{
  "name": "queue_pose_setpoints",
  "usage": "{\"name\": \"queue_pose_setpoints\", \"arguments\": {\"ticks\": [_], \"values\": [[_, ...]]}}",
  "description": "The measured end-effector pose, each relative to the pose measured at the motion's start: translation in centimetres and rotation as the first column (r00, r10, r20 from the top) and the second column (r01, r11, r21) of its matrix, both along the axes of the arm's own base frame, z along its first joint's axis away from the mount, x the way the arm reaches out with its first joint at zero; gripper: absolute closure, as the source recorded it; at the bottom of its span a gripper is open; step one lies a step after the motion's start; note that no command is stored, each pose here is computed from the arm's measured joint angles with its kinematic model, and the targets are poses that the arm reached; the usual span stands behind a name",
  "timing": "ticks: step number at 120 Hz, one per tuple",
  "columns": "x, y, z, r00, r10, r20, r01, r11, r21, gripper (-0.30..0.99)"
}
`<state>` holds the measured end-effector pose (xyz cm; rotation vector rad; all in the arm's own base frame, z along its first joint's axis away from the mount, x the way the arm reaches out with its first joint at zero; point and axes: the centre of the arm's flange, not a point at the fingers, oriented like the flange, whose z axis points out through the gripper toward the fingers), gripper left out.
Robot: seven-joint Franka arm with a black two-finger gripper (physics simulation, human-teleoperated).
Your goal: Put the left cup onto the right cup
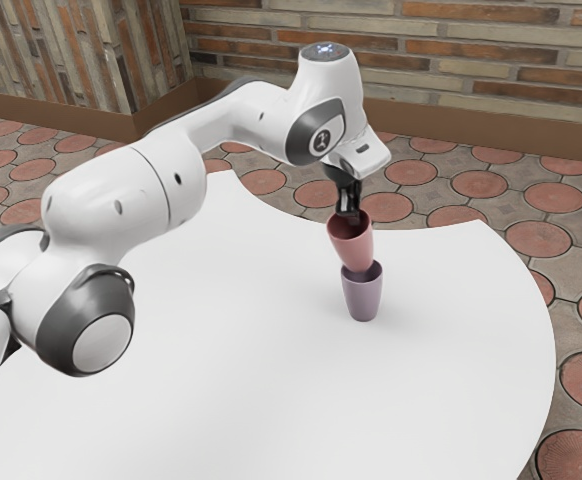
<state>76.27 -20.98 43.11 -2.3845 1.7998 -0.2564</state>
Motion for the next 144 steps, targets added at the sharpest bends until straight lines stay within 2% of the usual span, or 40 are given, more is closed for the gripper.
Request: {"name": "queue_pose_setpoints", "arguments": {"ticks": [64, 144], "values": [[0.0, -1.3, -0.1, 0.997, -0.066, 0.029, 0.066, 0.998, 0.002, 0.78], [0.0, -0.5, -1.4, 0.998, -0.061, -0.006, 0.061, 0.998, -0.013, 0.79]]}}
